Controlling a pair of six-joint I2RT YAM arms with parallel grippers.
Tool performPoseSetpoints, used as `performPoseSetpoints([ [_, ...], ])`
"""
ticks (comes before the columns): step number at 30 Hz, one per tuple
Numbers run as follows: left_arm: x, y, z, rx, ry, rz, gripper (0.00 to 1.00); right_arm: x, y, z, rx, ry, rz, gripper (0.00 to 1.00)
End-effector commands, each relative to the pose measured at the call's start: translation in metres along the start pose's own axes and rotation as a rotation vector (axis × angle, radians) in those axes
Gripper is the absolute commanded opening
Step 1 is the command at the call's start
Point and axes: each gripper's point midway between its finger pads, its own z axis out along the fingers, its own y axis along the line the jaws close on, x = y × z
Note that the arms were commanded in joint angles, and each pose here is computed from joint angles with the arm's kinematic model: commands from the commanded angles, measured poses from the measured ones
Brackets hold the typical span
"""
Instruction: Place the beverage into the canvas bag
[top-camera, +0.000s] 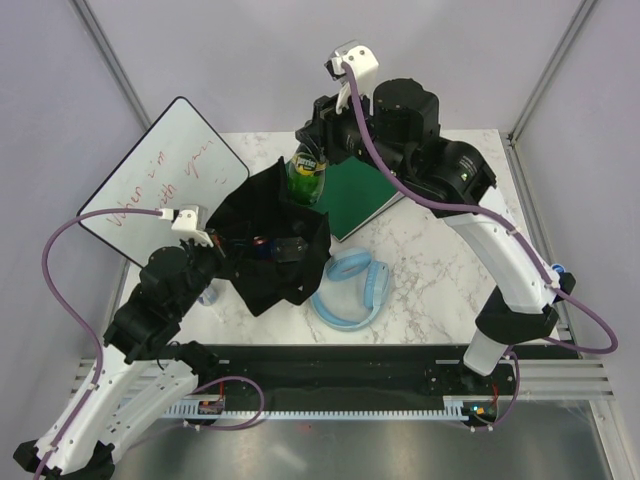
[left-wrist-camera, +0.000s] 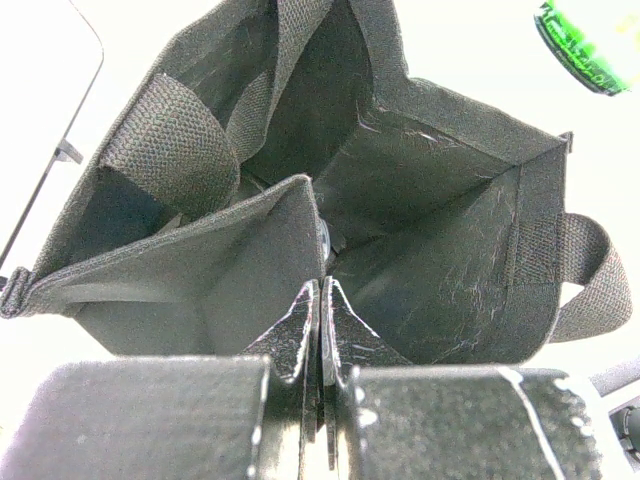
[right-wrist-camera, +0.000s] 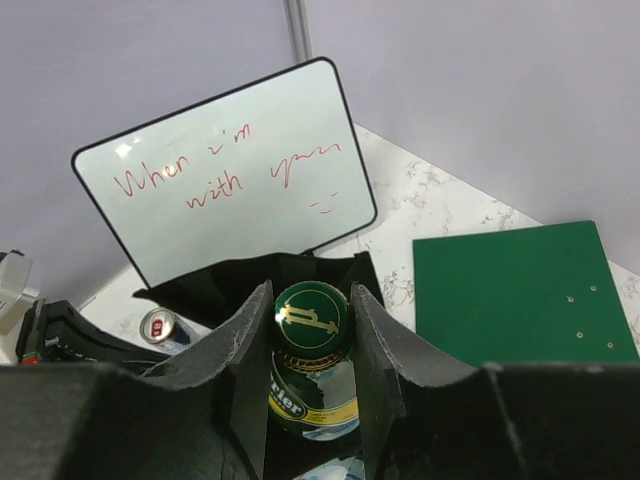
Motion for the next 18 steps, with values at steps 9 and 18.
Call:
performPoseSetpoints([
  [9, 0.001, 0.001, 0.002, 0.001, -0.002, 0.027, 0.02, -0.046, 0.061, -0.011, -0.189, -0.201, 0.083, 0.0],
  [18, 0.0, -0.001, 0.001, 0.014, -0.009, 0.022, 0.02, 0.012, 0.061, 0.035, -0.154, -0.096, 0.04, 0.0],
])
